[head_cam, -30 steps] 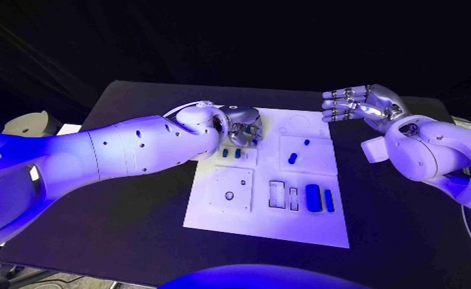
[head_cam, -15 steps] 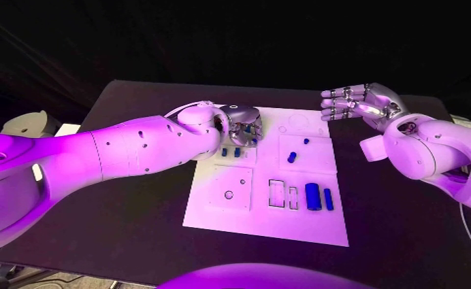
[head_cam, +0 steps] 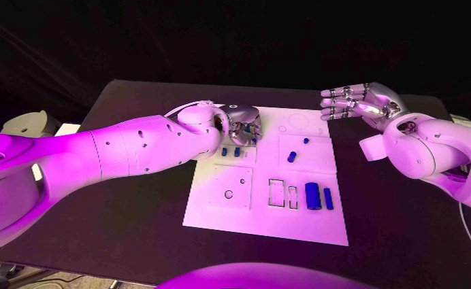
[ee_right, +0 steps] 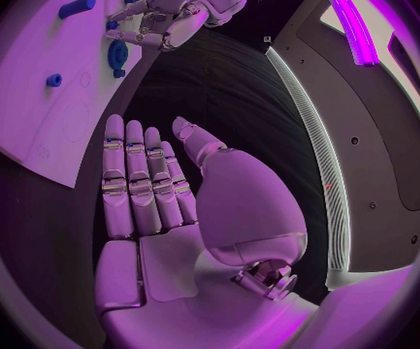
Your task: Assemble the parts on the task board
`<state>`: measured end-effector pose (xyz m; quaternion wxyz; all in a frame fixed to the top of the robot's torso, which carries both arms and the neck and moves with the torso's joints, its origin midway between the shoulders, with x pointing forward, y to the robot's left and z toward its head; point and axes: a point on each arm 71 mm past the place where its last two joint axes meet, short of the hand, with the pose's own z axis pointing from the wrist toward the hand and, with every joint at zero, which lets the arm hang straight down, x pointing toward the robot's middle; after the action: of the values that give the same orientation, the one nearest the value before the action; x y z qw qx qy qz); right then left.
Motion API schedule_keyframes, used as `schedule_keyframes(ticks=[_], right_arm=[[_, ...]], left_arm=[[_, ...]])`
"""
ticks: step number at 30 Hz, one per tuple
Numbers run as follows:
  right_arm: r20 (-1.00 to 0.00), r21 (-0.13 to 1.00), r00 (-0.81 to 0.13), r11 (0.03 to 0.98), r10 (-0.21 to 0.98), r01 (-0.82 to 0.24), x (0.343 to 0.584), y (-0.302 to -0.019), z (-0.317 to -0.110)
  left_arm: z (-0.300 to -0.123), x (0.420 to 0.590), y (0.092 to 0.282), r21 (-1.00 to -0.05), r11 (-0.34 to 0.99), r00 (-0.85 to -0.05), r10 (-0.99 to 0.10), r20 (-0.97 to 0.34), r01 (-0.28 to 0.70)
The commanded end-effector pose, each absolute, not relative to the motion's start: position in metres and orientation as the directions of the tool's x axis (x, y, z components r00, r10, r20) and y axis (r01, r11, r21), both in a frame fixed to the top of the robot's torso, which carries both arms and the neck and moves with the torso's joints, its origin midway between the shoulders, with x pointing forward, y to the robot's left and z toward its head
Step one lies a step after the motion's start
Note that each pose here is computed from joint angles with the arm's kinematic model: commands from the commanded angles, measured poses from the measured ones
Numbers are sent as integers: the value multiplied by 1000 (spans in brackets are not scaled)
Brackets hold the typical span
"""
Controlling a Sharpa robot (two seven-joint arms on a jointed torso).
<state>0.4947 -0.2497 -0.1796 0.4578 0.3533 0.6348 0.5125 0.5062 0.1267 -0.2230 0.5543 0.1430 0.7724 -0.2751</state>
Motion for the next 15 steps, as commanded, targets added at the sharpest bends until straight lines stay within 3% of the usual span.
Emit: schedule_keyframes(ticks=[1,15], right_arm=[[-215,975,-350,219,912,-28,494,-248,-180],[-215,975,-351,219,911,-28,494,-247,-180]], left_arm=[[-231,505,130,-243,831,-378,-43,-925,500],[-231,505,129,-237,831,-373,-39,-927,503]])
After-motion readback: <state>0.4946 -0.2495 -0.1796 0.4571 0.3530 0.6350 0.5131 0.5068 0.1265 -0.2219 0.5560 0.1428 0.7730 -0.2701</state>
